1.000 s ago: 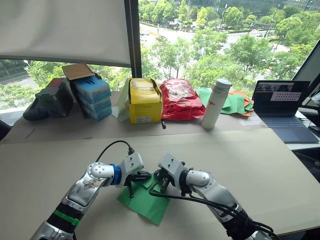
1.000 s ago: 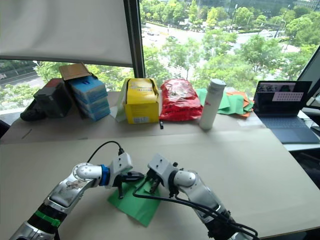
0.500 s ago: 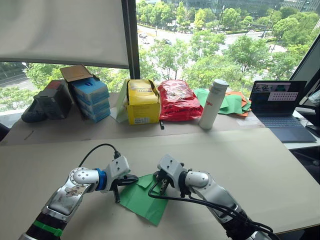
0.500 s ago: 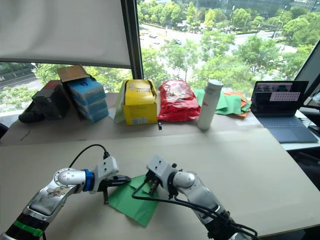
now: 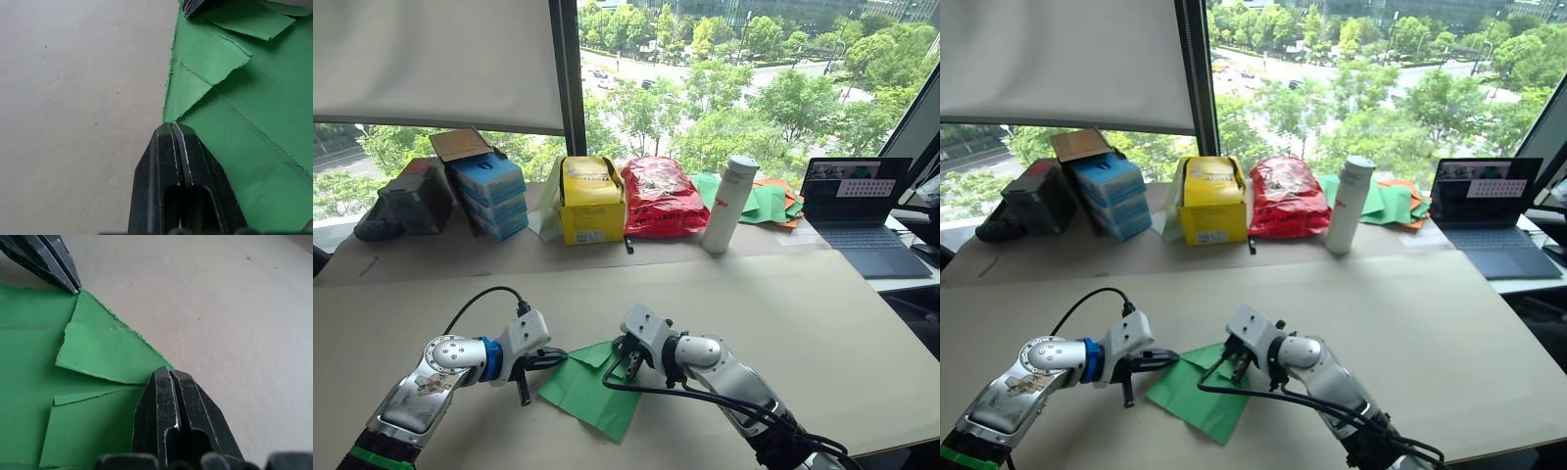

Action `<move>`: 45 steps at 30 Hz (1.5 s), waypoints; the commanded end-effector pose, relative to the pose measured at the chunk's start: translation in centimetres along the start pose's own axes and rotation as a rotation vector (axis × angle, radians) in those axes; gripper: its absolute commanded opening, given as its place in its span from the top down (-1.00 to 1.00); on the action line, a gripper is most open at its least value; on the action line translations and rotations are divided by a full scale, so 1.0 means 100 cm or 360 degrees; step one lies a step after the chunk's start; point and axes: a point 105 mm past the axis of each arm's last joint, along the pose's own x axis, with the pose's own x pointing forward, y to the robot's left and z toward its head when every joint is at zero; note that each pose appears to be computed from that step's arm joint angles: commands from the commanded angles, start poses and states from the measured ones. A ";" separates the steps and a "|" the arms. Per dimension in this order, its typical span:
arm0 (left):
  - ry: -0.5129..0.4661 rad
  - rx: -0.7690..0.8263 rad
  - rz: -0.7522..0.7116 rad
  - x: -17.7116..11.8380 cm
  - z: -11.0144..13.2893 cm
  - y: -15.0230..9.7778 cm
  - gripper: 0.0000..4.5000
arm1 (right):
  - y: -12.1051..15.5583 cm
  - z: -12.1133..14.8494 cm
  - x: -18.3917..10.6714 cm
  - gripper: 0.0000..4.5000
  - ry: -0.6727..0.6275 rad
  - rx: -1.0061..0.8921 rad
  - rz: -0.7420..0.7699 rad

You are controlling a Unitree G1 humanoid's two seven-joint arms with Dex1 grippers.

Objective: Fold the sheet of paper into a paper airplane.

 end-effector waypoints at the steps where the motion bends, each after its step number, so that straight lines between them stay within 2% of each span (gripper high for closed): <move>1: -0.0061 -0.0031 0.0037 -0.010 0.015 0.012 0.97 | -0.002 0.010 -0.004 1.00 -0.0068 -0.0034 0.0012; 3: -0.0190 -0.0014 -0.0009 -0.013 0.040 0.013 0.97 | -0.006 0.019 -0.009 1.00 -0.0136 -0.0047 -0.0007; 5: -0.0263 0.0017 -0.0079 -0.014 0.055 0.009 0.97 | -0.012 0.026 -0.016 1.00 -0.0184 -0.0048 -0.0032; 8: -0.0339 0.0009 -0.0159 -0.008 0.066 0.001 0.97 | -0.016 0.029 -0.023 1.00 -0.0208 -0.0044 -0.0038; 14: -0.0212 0.0057 -0.0292 0.019 0.042 -0.022 0.97 | -0.016 0.026 -0.038 1.00 -0.0194 -0.0037 -0.0033; 18: -0.0154 0.0082 -0.0298 0.032 0.028 -0.024 0.97 | -0.008 0.016 -0.056 1.00 -0.0144 -0.0033 0.0042; 24: -0.0080 0.0139 -0.0316 0.039 0.014 -0.026 0.97 | 0.013 -0.017 -0.092 1.00 0.0056 -0.0077 0.0281; 29: -0.0102 0.0133 -0.0317 0.040 0.015 -0.027 0.97 | 0.050 -0.036 -0.111 1.00 0.0170 -0.0082 0.0633; 32: -0.0107 0.0132 -0.0311 0.040 0.016 -0.026 0.97 | 0.061 -0.039 -0.104 1.00 0.0151 -0.0055 0.0693; 39: -0.0098 0.0120 -0.0294 0.039 0.015 -0.026 0.97 | 0.042 -0.049 -0.063 1.00 0.0175 -0.0129 0.0395; 45: -0.0094 0.0113 -0.0277 0.039 0.015 -0.026 0.97 | 0.046 -0.040 -0.073 1.00 0.0122 -0.0150 0.0462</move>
